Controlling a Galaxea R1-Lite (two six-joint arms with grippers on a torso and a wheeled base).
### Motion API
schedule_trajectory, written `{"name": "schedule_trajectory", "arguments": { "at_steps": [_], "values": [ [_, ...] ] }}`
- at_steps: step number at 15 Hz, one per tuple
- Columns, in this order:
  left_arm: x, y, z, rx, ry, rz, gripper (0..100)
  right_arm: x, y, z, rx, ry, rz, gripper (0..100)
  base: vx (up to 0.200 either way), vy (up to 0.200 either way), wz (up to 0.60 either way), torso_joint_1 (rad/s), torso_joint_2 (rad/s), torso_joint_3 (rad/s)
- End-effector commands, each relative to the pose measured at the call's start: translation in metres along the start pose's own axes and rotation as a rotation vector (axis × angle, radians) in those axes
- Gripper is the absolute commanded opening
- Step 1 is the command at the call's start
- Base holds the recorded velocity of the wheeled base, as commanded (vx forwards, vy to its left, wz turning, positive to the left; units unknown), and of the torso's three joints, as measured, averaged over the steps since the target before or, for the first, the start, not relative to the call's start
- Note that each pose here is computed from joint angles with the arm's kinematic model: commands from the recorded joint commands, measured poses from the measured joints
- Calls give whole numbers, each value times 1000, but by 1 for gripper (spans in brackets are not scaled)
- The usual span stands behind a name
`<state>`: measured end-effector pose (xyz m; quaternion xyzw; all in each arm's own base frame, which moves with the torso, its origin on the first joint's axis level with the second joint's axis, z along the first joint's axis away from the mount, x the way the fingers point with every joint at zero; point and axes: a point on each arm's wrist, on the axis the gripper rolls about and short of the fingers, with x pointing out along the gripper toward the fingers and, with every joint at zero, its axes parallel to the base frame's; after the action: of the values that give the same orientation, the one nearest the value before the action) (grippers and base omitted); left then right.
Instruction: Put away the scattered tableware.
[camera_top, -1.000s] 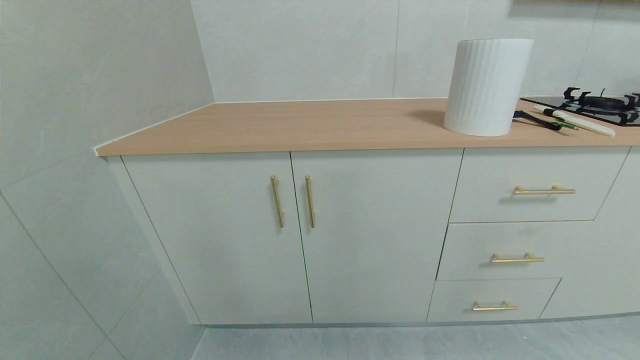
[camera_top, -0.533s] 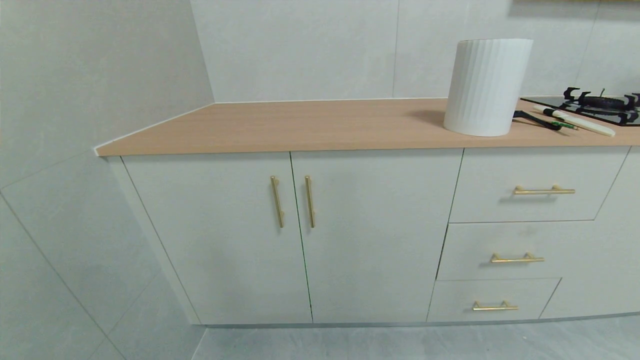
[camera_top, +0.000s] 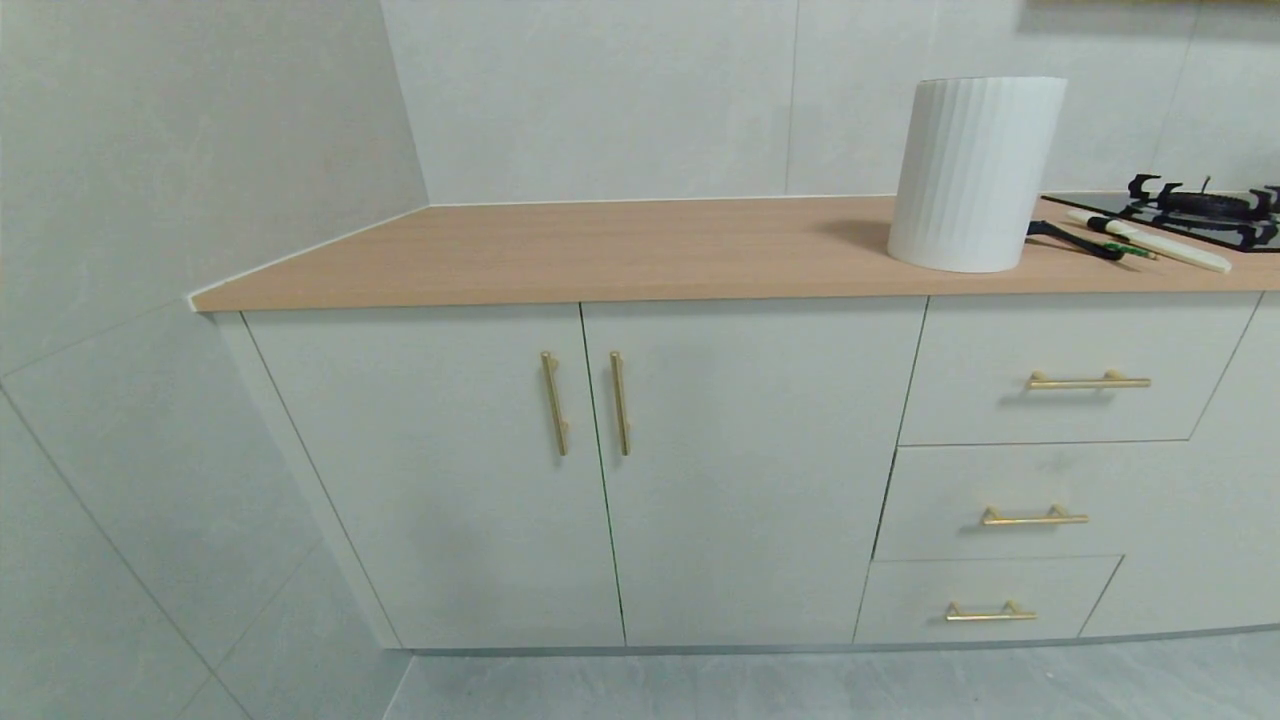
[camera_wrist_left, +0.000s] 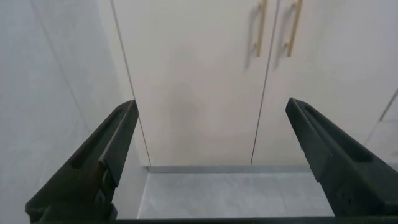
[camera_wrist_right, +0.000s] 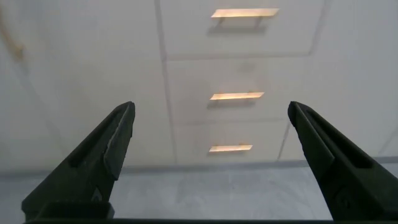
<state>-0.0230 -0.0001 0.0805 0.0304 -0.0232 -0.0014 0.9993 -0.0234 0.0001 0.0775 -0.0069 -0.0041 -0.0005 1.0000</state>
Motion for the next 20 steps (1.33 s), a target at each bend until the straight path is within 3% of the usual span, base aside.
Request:
{"name": "schedule_trajectory", "arguments": {
  "at_steps": [1, 2, 6, 8, 12, 20],
  "values": [
    [0, 0, -4, 17, 39, 0, 100, 1, 0, -2, -9, 14, 15, 100, 0, 0, 0, 0, 0, 0],
    [0, 0, -7, 13, 63, -3, 100, 1, 0, -2, -11, 13, 20, 100, 0, 0, 0, 0, 0, 0],
    [0, 0, -6, -16, 54, -5, 100, 1, 0, -2, -4, 11, 18, 100, 0, 0, 0, 0, 0, 0],
    [0, 0, -6, 7, 52, -7, 100, 1, 0, -2, -6, 11, 18, 100, 0, 0, 0, 0, 0, 0],
    [0, 0, -6, -58, 53, 0, 100, 1, 0, -2, -4, 11, 18, 100, 0, 0, 0, 0, 0, 0],
    [0, 0, -6, -56, 51, 0, 100, 1, 0, -2, -4, 11, 23, 100, 0, 0, 0, 0, 0, 0]
  ]
}}
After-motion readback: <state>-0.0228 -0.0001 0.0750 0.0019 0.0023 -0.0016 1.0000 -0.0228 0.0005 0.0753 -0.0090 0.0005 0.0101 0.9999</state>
